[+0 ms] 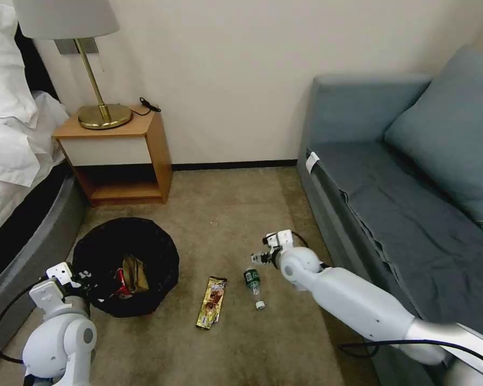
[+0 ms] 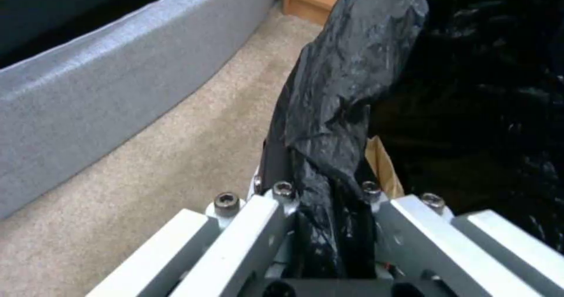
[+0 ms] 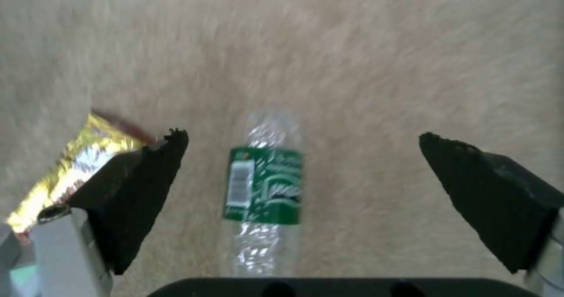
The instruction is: Pick up the trash bin, then pick up the garbage on the floor and place it into the trash bin.
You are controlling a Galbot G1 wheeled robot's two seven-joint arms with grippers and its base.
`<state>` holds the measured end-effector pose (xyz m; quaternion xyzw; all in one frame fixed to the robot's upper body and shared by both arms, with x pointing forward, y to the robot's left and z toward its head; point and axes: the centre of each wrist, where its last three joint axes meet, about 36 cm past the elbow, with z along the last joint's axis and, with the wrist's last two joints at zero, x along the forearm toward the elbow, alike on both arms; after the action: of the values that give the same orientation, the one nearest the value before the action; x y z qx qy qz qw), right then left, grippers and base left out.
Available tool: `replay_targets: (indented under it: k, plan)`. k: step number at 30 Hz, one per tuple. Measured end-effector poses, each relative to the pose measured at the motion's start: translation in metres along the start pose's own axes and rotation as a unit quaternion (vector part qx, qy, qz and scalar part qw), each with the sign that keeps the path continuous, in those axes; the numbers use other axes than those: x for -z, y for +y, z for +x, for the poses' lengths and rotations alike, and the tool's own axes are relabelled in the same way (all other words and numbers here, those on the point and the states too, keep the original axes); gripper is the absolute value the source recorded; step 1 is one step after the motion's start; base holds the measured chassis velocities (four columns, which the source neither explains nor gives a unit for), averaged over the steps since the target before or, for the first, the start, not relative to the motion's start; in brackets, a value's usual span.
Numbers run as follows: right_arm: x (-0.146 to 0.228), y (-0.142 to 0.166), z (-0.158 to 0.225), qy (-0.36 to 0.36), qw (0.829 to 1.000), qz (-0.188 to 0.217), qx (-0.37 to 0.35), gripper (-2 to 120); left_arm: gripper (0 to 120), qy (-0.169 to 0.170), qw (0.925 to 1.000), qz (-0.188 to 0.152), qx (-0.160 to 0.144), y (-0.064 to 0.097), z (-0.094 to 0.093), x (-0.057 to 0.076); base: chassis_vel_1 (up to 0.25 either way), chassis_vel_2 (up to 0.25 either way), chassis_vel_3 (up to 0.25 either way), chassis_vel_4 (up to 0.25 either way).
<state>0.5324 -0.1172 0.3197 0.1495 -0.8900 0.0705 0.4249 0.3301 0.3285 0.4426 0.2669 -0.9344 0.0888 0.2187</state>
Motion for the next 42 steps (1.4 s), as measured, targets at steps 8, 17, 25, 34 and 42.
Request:
replay_targets:
  k: [8,17,25,34,42]
  plan:
    - [-0.015,0.013,-0.055,0.022,0.999,0.03,-0.004,100,3,0.0,1.0,-0.006,0.001,0.0,0.002,-0.002,0.0,0.0,0.0,0.0]
    - [-0.041,0.01,-0.069,0.031,0.998,0.045,-0.008,100,3,0.0,0.9999,-0.009,0.003,0.002,0.004,-0.002,0.0,0.0,0.0,0.0]
    - [-0.063,0.013,-0.073,0.036,0.998,0.055,-0.008,100,3,-0.002,0.9999,-0.011,0.003,0.002,0.004,-0.001,0.0,0.0,0.0,0.0]
    - [-0.076,0.011,-0.079,0.038,0.997,0.064,-0.013,73,3,-0.003,0.9999,-0.012,0.002,0.002,0.005,0.0,0.0,0.0,0.0,0.0]
    - [-0.078,0.014,-0.075,0.031,0.997,0.064,-0.006,45,3,-0.003,0.9999,-0.011,0.003,0.002,0.005,-0.001,0.0,0.0,0.0,0.0]
